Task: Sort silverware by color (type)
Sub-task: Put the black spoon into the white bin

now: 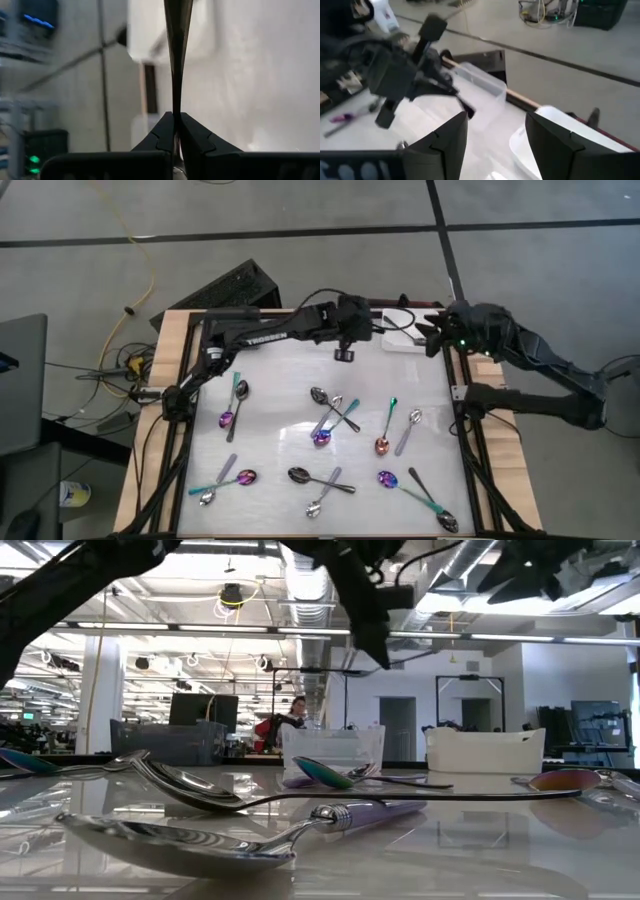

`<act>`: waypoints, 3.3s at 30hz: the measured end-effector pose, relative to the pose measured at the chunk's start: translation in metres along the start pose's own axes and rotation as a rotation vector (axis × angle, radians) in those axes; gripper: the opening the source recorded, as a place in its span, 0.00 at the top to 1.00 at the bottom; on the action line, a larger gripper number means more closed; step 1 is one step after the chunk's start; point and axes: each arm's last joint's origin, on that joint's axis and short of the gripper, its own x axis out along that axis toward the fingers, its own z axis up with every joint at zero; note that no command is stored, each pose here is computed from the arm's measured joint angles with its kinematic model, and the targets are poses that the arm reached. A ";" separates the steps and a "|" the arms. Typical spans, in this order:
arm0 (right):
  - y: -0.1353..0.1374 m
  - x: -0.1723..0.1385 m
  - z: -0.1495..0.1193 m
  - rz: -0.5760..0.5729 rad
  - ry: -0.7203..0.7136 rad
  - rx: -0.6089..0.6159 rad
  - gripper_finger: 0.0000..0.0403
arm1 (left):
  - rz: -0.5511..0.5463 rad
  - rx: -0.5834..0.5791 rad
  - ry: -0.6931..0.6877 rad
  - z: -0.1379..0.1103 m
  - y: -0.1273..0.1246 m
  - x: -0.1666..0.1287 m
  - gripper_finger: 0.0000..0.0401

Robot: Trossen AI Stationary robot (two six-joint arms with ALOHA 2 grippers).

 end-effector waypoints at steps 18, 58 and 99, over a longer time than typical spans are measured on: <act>0.025 0.096 0.018 0.316 -0.049 0.029 0.45 | -0.191 -0.104 0.038 -0.062 0.015 -0.097 1.00; 0.081 0.206 -0.021 0.543 -0.083 0.144 0.46 | 0.376 -0.120 -0.148 -0.139 -0.066 -0.098 1.00; 0.074 0.238 -0.027 0.456 0.029 0.097 0.94 | 0.243 -0.119 -0.161 -0.143 -0.074 -0.095 0.79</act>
